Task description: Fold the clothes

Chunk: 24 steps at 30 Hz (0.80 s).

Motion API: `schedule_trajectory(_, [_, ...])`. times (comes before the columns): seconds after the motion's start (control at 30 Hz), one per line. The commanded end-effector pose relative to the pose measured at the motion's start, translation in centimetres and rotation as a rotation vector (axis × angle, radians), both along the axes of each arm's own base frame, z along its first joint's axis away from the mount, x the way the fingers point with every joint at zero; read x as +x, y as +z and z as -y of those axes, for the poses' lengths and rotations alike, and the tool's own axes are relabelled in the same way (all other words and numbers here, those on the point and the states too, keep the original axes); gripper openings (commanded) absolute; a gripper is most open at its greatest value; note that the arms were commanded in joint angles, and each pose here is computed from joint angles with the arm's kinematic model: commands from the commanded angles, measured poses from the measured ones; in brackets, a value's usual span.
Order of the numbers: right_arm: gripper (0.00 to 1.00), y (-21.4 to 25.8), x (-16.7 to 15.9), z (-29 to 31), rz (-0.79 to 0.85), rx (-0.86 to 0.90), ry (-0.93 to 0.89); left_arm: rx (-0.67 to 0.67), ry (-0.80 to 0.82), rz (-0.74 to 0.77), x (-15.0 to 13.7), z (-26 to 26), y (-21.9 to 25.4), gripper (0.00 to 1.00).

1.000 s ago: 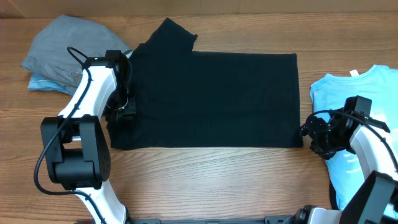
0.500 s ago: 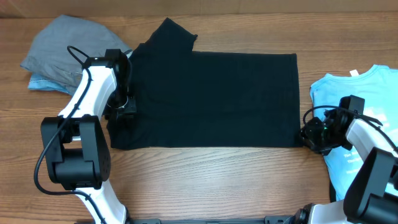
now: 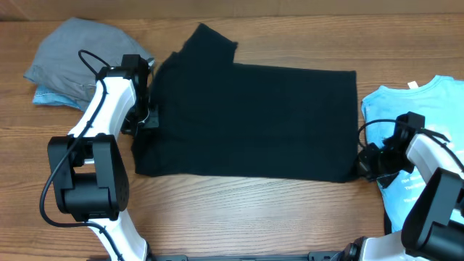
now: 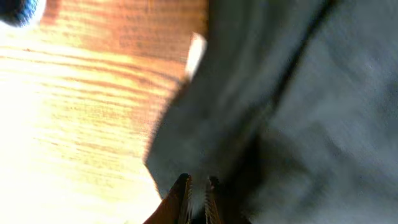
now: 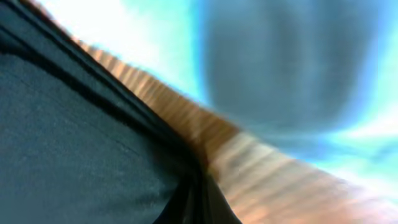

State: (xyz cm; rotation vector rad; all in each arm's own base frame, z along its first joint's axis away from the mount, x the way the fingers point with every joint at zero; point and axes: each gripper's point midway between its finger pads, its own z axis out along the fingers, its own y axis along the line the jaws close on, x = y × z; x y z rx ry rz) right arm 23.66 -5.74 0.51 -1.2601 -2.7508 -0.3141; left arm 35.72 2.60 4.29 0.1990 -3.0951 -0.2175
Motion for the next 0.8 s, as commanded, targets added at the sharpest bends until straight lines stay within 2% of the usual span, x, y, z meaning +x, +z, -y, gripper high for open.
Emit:
schedule_trajectory(0.0, [0.04, 0.7, 0.7, 2.2, -0.016, -0.099, -0.029, 0.023, -0.023, 0.063, 1.3, -0.5, 1.1, 0.12])
schedule_trajectory(0.07, [0.04, 0.8, 0.7, 2.2, -0.019, -0.098, -0.029, 0.024, -0.026, 0.079, 1.7, -0.5, 1.2, 0.13])
schedule_trajectory(0.1, [0.04, 0.9, 0.7, 2.2, -0.020, -0.097, -0.029, 0.022, -0.031, 0.078, 1.7, -0.4, 1.2, 0.17])
schedule_trajectory(0.13, [0.04, 0.9, 0.7, 2.2, -0.020, -0.094, -0.029, 0.018, -0.030, 0.068, 1.4, -0.4, 1.3, 0.26])
schedule_trajectory(0.23, [0.04, 0.9, 0.6, 2.1, -0.026, -0.092, -0.029, -0.023, -0.030, 0.010, 0.1, 0.3, 1.5, 0.42])
schedule_trajectory(0.3, [0.04, 0.9, 0.5, 2.1, -0.028, -0.091, -0.029, -0.053, -0.027, -0.041, -1.2, 0.8, 1.6, 0.58])
schedule_trajectory(0.37, [0.04, 0.9, 0.5, 2.1, -0.030, -0.090, -0.028, -0.096, -0.022, -0.098, -2.6, 1.6, 1.7, 0.66])
schedule_trajectory(0.5, [0.04, 0.9, 0.4, 2.1, -0.031, -0.089, -0.028, -0.150, -0.020, -0.188, -4.8, 2.4, 2.1, 0.66])
schedule_trajectory(0.63, [0.04, 0.9, 0.5, 2.1, -0.030, -0.090, -0.029, -0.145, -0.023, -0.195, -5.1, 2.4, 1.5, 0.58])
schedule_trajectory(0.77, [0.04, 0.9, 0.5, 2.0, -0.030, -0.089, -0.029, -0.148, -0.031, -0.202, -5.6, 2.4, 0.1, 0.56])
